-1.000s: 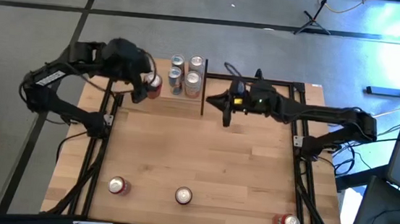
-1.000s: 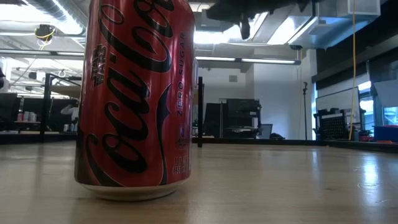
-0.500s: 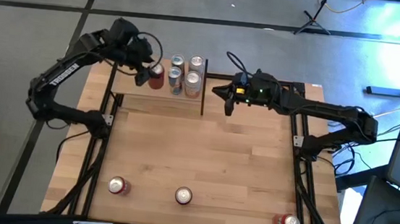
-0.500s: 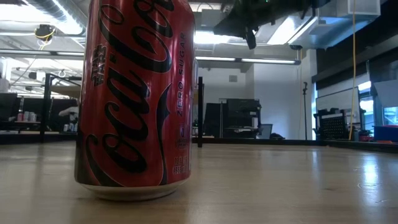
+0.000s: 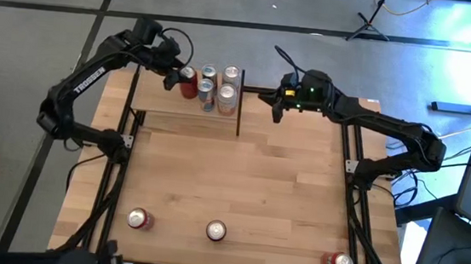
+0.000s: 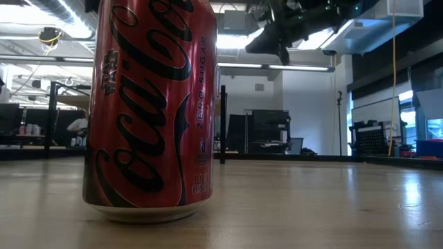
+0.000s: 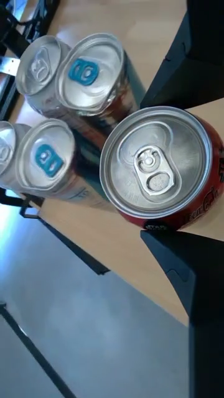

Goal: Place canned beverage on shelf
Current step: Put the top red soda can on the shelf

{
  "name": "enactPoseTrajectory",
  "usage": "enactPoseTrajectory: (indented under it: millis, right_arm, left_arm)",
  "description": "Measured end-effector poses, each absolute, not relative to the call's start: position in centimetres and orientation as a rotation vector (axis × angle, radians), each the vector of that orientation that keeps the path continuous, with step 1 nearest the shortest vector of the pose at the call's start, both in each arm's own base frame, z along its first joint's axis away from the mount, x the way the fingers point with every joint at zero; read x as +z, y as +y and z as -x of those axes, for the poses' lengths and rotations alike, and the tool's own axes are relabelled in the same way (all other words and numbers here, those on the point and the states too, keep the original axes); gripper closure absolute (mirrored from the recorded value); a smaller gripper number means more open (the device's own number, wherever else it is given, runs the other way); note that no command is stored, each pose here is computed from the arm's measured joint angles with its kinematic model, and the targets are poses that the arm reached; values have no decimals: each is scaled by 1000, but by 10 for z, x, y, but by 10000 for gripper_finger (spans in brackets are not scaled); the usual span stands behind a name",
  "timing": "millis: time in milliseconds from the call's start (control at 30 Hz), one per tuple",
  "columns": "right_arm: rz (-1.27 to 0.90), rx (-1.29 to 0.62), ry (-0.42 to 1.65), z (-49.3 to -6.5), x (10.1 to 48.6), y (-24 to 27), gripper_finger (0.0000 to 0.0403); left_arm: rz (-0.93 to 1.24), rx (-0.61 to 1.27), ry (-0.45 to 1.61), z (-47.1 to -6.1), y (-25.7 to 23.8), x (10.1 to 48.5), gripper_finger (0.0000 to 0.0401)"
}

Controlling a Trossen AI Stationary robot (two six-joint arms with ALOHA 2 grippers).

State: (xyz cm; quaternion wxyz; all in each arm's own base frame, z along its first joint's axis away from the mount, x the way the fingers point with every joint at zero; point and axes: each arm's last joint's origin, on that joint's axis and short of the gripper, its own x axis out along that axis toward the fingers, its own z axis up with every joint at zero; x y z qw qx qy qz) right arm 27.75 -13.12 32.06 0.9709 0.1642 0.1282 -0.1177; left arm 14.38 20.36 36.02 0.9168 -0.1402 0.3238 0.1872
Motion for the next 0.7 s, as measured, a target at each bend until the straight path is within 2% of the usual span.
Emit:
enactPoseTrajectory:
  millis: [267,700]
  right_arm:
    - [-347,-229,291,-275,317,-134,370]
    - [-335,-201,307,-275,316,-133,370]
  left_arm:
    - [287,360,696,-150,216,348,147]
    - [266,401,723,-150,218,347,107]
